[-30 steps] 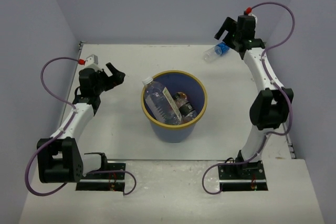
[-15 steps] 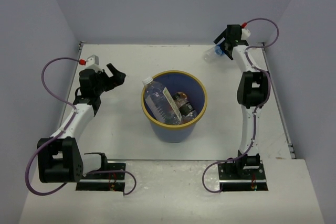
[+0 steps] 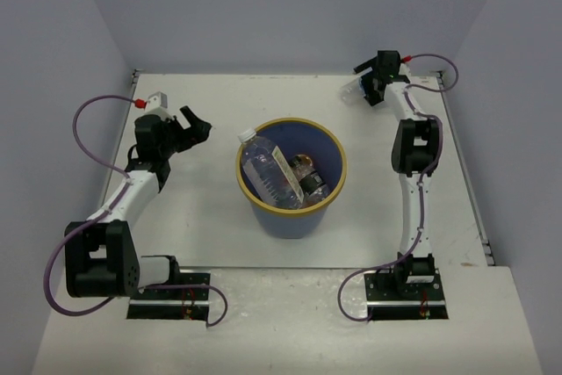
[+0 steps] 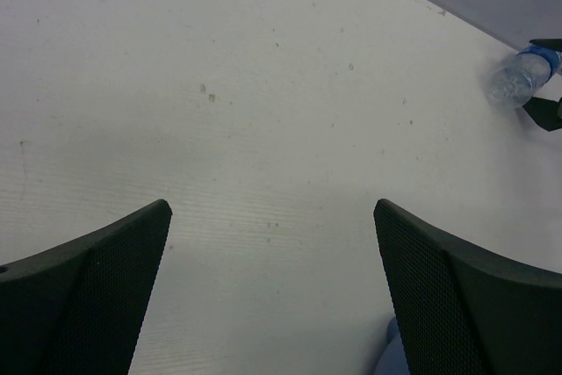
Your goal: Put the plastic bottles in the bin
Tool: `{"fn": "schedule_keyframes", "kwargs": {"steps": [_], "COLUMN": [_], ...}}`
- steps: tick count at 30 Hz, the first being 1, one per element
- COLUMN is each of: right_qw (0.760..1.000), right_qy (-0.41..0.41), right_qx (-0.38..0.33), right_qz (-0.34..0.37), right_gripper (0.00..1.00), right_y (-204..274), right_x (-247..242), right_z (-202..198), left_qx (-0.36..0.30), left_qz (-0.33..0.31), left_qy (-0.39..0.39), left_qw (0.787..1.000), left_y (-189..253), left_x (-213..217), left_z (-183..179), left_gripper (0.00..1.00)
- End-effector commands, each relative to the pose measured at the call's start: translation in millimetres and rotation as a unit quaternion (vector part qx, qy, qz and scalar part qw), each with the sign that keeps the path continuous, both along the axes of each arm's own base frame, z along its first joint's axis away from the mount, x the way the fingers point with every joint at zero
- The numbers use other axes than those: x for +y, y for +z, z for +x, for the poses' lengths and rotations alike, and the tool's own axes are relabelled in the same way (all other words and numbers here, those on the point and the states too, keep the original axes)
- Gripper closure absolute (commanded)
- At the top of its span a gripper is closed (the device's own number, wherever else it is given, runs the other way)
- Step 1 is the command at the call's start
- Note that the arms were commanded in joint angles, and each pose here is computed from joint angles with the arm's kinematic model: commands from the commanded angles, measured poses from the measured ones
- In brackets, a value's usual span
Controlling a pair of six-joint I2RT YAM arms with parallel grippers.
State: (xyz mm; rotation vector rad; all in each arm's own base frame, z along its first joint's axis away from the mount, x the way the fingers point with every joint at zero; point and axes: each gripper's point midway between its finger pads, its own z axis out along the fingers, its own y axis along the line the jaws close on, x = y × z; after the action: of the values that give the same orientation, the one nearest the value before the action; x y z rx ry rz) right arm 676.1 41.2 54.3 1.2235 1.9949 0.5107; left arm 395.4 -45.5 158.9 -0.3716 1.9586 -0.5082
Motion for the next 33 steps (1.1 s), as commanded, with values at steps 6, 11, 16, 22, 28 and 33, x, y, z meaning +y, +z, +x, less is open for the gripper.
{"fn": "schedule_keyframes", "kwargs": {"steps": [6,11,16,22,28,33], "right_qw": [0.993,0.993,0.99,0.981,0.957,0.926], "right_qy": [-0.036,-0.026,0.017,0.064,0.087,0.143], "right_qx": [-0.044,-0.046,-0.122,-0.182,-0.268,-0.328], "right_qz": [0.1,0.107,0.067,-0.018,-0.068,-0.119], "right_gripper": [0.19,0.61,0.84,0.88,0.91,0.91], "right_y": [4,12,77,147,231,292], "right_x": [29,33,33,26,22,37], "right_z": [26,18,10,-19,-80,-148], "left_qx": [-0.02,-0.02,-0.013,-0.028,-0.051,-0.038], "left_qz": [0.012,0.024,0.03,0.029,0.005,-0.01], "left_qy": [0.004,0.013,0.016,0.016,-0.011,-0.018], "left_qw": [1.0,0.999,0.999,0.999,0.999,0.999], "left_y": [9,9,11,26,41,31], "left_x": [6,11,13,12,-1,-6], "left_z": [10,13,15,5,-12,-27], "left_gripper": [0.0,0.0,0.0,0.0,0.0,0.0]}}
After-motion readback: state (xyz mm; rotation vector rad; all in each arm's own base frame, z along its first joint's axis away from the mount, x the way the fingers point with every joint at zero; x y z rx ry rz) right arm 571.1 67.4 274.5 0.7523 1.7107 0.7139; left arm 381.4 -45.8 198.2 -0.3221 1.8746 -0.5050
